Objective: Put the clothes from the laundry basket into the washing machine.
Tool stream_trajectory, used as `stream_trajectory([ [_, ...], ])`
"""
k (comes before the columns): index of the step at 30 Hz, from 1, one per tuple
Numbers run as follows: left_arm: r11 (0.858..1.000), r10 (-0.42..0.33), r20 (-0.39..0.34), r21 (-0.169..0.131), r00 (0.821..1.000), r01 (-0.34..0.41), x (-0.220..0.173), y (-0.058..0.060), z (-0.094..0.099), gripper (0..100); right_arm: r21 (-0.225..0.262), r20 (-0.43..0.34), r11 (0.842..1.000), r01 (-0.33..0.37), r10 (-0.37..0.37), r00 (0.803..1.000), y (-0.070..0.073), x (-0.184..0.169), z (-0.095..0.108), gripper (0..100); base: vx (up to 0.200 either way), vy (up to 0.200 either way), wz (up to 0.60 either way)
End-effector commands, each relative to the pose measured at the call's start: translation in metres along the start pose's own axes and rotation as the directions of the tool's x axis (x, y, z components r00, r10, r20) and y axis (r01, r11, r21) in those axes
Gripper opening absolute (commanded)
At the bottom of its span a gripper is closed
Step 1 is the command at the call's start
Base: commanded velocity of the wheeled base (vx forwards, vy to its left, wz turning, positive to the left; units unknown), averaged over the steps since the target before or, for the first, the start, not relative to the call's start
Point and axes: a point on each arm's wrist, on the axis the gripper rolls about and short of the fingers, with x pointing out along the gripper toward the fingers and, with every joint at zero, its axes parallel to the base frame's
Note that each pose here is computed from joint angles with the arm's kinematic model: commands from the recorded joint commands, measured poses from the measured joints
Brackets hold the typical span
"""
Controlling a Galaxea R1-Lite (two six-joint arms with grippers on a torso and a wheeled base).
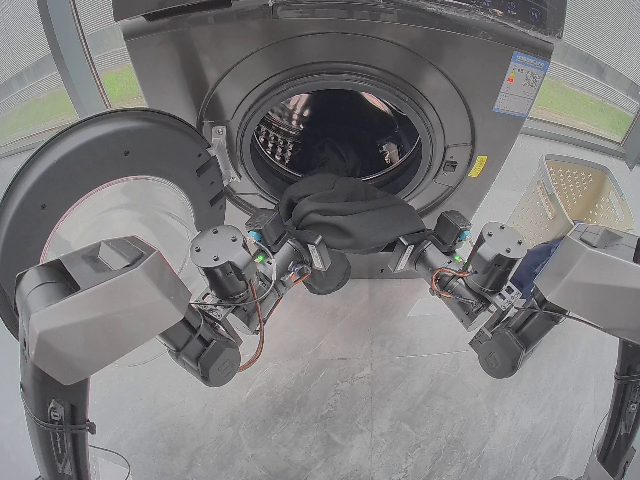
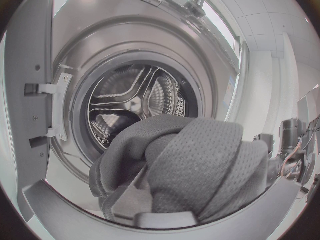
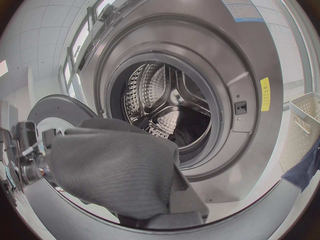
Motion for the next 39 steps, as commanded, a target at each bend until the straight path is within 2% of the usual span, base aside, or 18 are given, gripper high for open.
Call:
stream_trajectory([
  [1, 1.000, -0.013, 0.032, -0.006, 0.999, 0.013, -0.003, -0.007, 0.018, 0, -0.004, -0.028, 1.000, 0.002, -0.002, 1.000, -0.001, 0.002, -0.013, 0, 0.000, 0.000, 0.00],
  [6, 1.000, -0.012, 0.023, -0.005, 1.000, 0.012, -0.005, -0.006, 0.016, 0, -0.005, -0.025, 1.000, -0.007, 0.007, 1.000, 0.001, 0.002, -0.013, 0, 0.000, 0.000, 0.00],
  [7, 1.000, -0.012, 0.023, -0.005, 1.000, 0.012, -0.005, -0.006, 0.016, 0, -0.005, -0.023, 1.000, -0.008, 0.007, 1.000, 0.002, 0.002, -0.012, 100, 0.000, 0.000, 0.00],
  [12, 1.000, -0.011, 0.021, -0.005, 1.000, 0.011, -0.005, -0.006, 0.017, 0, -0.007, -0.029, 1.000, -0.018, 0.017, 0.999, 0.003, -0.005, -0.006, 100, 0.000, 0.000, 0.00],
  [15, 1.000, 0.013, 0.016, -0.001, 1.000, -0.013, -0.007, -0.002, 0.017, 0, -0.023, -0.086, 0.998, -0.053, 0.050, 0.995, 0.004, -0.021, -0.008, 100, 0.000, 0.000, 0.00],
  [19, 1.000, 0.014, -0.021, -0.001, 1.000, -0.014, -0.020, 0.000, 0.018, 0, -0.038, -0.220, 0.989, -0.140, 0.128, 0.967, 0.002, -0.056, -0.017, 100, 0.000, 0.000, 0.00],
  [23, 1.000, 0.021, -0.072, -0.005, 0.997, -0.021, -0.038, 0.003, 0.019, 0, -0.049, -0.326, 0.975, -0.216, 0.188, 0.926, 0.000, -0.094, -0.017, 100, 0.000, 0.000, 0.00],
  [27, 1.000, 0.014, -0.133, -0.007, 0.991, -0.015, -0.065, 0.002, 0.026, 0, -0.050, -0.380, 0.975, -0.218, 0.183, 0.907, -0.004, -0.124, -0.010, 100, 0.000, 0.000, 0.00],
  [30, 1.000, -0.009, -0.150, -0.014, 0.989, 0.007, -0.084, 0.001, 0.038, 0, -0.052, -0.374, 0.976, -0.211, 0.177, 0.911, -0.007, -0.135, -0.001, 100, 0.000, 0.000, 0.00],
  [35, 0.998, -0.061, -0.208, -0.039, 0.976, 0.054, -0.120, 0.000, 0.050, 0, -0.062, -0.318, 0.981, -0.182, 0.153, 0.935, -0.013, -0.133, 0.014, 100, 0.000, 0.000, 0.00],
  [37, 0.996, -0.085, -0.234, -0.058, 0.969, 0.073, -0.132, -0.002, 0.051, 0, -0.071, -0.301, 0.985, -0.155, 0.127, 0.945, -0.017, -0.128, 0.015, 100, 0.000, 0.000, 0.00],
  [39, 0.995, -0.092, -0.249, -0.055, 0.964, 0.081, -0.136, -0.003, 0.048, 0, -0.085, -0.280, 0.990, -0.110, 0.082, 0.956, -0.027, -0.122, 0.018, 100, 0.000, 0.000, 0.00],
])
